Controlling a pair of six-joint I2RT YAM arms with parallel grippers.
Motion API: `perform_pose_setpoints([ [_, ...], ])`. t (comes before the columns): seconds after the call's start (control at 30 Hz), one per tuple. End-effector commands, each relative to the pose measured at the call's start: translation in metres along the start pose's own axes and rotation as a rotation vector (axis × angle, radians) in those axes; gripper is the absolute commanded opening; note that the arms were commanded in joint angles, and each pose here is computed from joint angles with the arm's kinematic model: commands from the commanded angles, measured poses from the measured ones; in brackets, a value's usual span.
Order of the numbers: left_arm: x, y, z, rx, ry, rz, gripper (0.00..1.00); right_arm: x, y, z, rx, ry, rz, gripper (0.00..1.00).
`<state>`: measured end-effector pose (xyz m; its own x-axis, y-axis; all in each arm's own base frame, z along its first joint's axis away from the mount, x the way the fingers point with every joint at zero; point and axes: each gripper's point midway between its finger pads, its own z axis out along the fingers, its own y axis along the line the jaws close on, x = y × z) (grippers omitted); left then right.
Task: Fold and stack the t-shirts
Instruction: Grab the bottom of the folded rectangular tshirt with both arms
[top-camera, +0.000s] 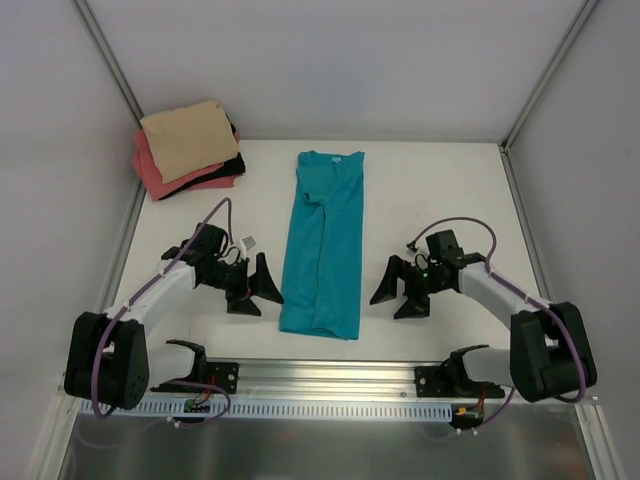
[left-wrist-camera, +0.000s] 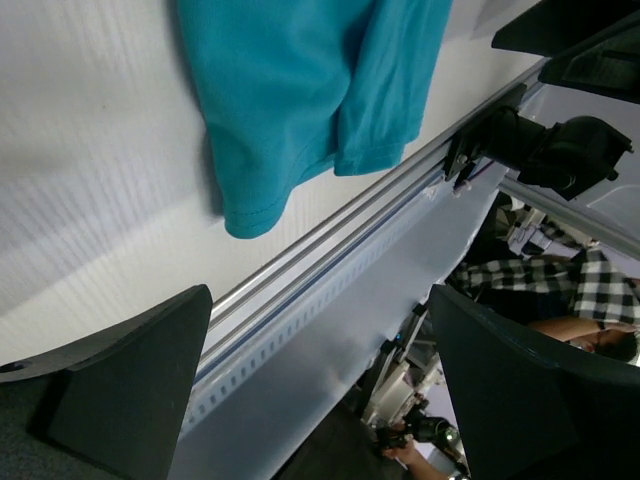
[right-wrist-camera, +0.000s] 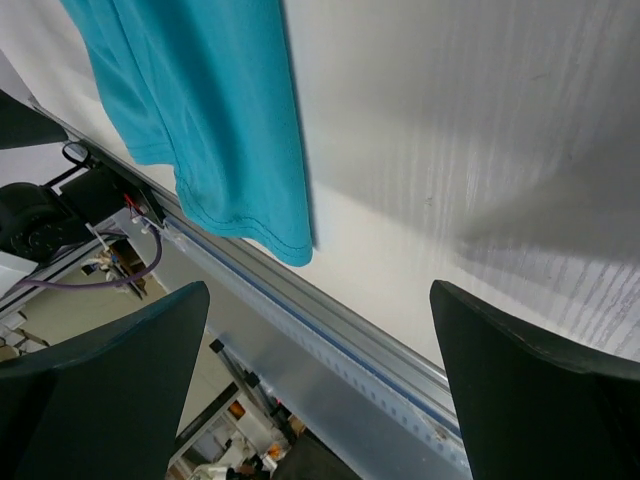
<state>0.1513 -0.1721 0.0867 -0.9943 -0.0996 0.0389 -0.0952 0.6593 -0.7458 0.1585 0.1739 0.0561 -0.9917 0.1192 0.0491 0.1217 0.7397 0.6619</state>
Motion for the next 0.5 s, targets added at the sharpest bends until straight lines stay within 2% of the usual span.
perform_pose_setpoints([
  [0.0,0.000,-0.022,-0.005,0.062,-0.037,0.067,0.93,-0.012,0.010,-0.006,-0.034,-0.123,-0.068,1.00],
  [0.23,0.002,-0.002,0.018,0.019,0.010,0.028,0.91,-0.006,0.013,0.012,-0.027,-0.155,0.001,0.98],
  [0.47,0.007,0.014,0.026,-0.029,0.012,0.001,0.91,0.022,0.023,0.039,0.022,-0.107,-0.042,0.98],
])
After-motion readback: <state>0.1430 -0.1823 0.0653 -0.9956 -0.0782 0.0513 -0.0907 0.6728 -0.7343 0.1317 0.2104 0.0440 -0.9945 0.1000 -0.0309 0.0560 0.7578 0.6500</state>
